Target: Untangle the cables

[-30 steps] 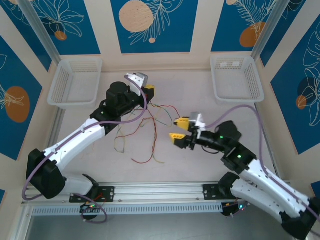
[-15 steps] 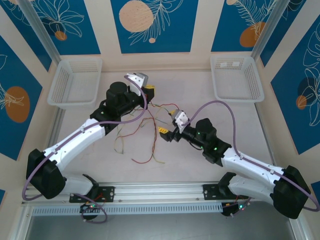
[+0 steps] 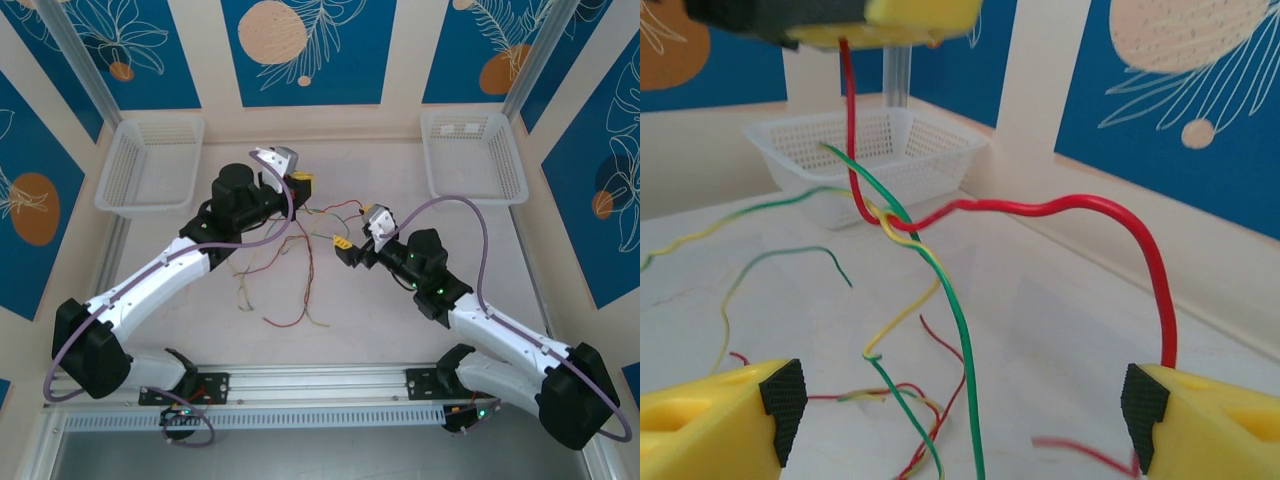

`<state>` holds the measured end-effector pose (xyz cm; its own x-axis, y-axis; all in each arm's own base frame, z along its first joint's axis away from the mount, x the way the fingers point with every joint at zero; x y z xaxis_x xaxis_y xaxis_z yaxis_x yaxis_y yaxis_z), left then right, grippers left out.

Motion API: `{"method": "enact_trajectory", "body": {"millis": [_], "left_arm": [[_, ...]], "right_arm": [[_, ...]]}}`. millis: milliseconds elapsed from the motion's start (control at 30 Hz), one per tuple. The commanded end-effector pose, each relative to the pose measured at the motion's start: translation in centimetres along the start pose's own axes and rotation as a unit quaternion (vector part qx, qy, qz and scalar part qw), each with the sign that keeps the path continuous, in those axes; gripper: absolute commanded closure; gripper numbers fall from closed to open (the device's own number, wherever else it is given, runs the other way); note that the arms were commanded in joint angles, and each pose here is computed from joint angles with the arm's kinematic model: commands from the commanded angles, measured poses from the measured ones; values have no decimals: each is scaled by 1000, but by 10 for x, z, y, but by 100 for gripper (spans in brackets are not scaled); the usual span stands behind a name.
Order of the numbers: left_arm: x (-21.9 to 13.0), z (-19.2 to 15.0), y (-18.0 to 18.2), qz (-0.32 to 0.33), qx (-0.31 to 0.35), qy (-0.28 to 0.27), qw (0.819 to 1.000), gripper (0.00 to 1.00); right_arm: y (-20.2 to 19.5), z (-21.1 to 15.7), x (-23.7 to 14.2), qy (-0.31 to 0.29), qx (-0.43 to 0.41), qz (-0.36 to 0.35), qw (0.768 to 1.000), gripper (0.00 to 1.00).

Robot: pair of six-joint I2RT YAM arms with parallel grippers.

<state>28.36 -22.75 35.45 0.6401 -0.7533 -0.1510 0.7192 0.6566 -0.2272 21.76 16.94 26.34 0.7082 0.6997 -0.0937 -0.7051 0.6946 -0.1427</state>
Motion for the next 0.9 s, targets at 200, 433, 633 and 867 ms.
{"method": "enact_trajectory", "body": {"millis": [200,433,633,867], "left_arm": [[-9,17,-12,-33,10,-33,999,100],[-10,19,-14,-38,7,-39,998,100],[-14,18,-11,-16,9,-46,999,100],[-27,8,15,109,18,-31,993,100]], "right_arm": [[-4,19,28,-20,3,60,998,22],[-5,17,41,-15,5,76,997,59],[-8,11,40,-6,13,75,997,94],[-25,8,21,12,72,38,997,100]]}}
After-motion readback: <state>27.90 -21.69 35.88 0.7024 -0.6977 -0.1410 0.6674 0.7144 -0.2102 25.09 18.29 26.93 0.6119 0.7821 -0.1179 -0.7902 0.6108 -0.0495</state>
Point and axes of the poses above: each hand's point on the last joint's axis, 136 mm out from that joint toward the fingers, its own x axis out along the fingers, its own y axis along the line the jaws close on, z = x × y, the point moved 9 cm from there along -x, back along the fingers, and after that the axes turned 1 degree about -x, right-handed, at the moved point
